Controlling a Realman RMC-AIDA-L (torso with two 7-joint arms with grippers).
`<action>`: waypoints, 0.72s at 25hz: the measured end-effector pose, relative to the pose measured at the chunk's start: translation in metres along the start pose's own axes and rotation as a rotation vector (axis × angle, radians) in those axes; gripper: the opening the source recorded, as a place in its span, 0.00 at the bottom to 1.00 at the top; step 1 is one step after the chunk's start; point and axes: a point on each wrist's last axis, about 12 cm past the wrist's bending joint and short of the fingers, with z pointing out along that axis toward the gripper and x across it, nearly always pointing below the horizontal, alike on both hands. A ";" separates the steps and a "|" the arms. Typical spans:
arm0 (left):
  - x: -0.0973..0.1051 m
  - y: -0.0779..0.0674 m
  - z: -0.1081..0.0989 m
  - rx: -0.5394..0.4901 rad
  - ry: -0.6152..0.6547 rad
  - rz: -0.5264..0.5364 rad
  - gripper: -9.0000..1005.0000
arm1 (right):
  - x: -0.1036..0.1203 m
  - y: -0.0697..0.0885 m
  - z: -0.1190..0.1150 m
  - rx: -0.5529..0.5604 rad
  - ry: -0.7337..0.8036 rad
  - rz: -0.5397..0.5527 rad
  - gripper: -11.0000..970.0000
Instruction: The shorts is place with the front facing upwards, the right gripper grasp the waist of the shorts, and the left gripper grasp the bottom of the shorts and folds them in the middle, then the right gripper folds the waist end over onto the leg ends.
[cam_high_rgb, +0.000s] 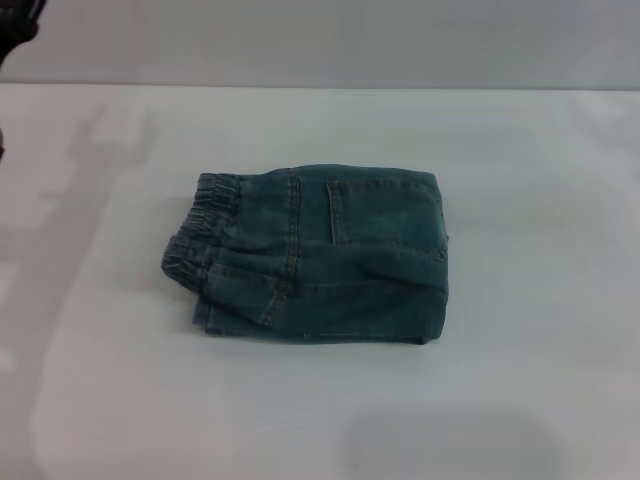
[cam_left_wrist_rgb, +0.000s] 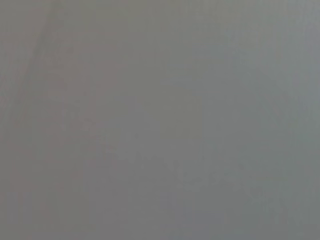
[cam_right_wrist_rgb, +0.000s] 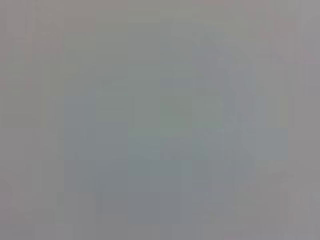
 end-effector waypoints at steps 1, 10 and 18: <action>0.000 0.002 -0.001 -0.012 -0.006 0.006 0.75 | 0.006 -0.005 -0.002 0.066 -0.039 -0.010 0.60; 0.000 0.019 -0.012 -0.144 -0.027 0.058 0.75 | 0.044 -0.021 -0.013 0.636 -0.218 -0.139 0.60; 0.004 0.021 -0.015 -0.170 -0.007 0.072 0.75 | 0.048 -0.019 -0.008 0.701 -0.233 -0.084 0.60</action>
